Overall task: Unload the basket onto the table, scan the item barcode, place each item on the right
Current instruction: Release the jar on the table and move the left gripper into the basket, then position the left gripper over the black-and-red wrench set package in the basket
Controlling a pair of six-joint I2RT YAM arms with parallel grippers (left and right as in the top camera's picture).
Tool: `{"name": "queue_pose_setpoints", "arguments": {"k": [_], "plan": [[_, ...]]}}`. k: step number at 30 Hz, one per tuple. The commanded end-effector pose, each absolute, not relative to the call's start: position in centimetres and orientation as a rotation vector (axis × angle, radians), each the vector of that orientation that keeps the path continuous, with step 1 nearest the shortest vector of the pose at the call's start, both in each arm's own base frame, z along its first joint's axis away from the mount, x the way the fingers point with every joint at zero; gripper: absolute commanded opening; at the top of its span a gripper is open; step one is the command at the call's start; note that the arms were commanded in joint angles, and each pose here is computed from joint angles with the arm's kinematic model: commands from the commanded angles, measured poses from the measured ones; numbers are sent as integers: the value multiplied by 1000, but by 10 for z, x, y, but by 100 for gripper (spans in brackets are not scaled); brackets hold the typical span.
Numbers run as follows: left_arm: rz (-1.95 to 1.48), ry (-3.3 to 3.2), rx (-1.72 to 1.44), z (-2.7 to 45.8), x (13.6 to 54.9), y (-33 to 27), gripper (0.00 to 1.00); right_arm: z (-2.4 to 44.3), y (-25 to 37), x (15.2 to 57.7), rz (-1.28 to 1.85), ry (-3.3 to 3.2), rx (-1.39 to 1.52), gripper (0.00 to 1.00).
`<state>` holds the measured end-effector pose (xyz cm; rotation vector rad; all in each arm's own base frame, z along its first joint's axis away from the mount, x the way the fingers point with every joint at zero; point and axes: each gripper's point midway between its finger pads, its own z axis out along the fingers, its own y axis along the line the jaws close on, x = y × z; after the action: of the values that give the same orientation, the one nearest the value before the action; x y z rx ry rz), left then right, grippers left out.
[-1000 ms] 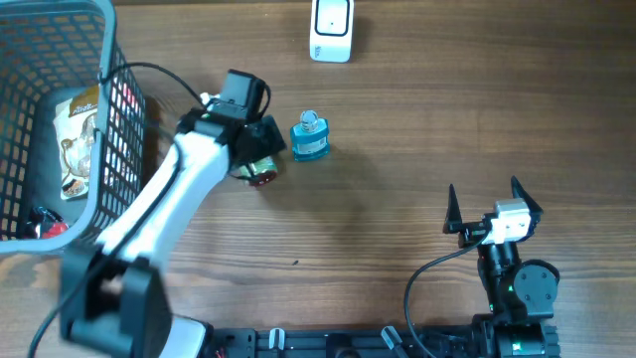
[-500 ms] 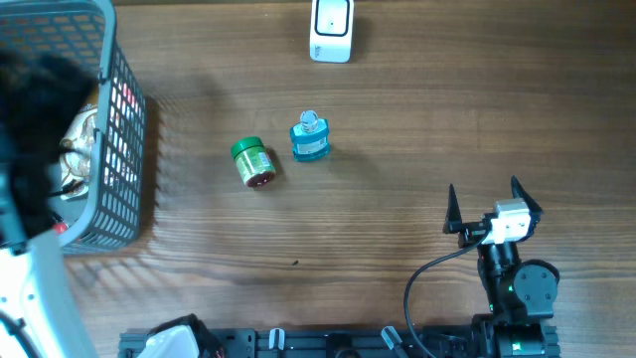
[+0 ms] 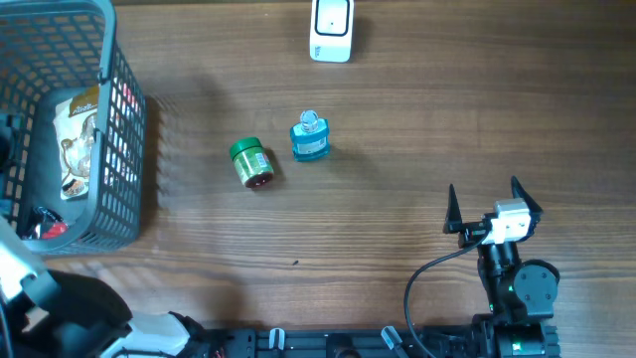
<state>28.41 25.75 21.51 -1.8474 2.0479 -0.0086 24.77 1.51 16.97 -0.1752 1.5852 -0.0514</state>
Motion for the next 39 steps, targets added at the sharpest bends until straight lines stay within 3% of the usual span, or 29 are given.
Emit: {"name": "queue_pose_setpoints", "arguments": {"k": [1,8,19,35,39], "plan": [[176,2065,-1972,183,262,269,100,170,18,248,-48,1581,-198,100],[318,2147,-2033,134,242,271,100,170,18,248,-48,1581,-198,100],[564,2330,-1817,130,246,272,100,170,18,248,-48,1581,-198,100],[662,2560,-1786,69,250,267,100,170,18,248,-48,1580,-198,100],[721,2562,-1783,70,245,270,94,170,18,248,-48,1581,-198,100]]}}
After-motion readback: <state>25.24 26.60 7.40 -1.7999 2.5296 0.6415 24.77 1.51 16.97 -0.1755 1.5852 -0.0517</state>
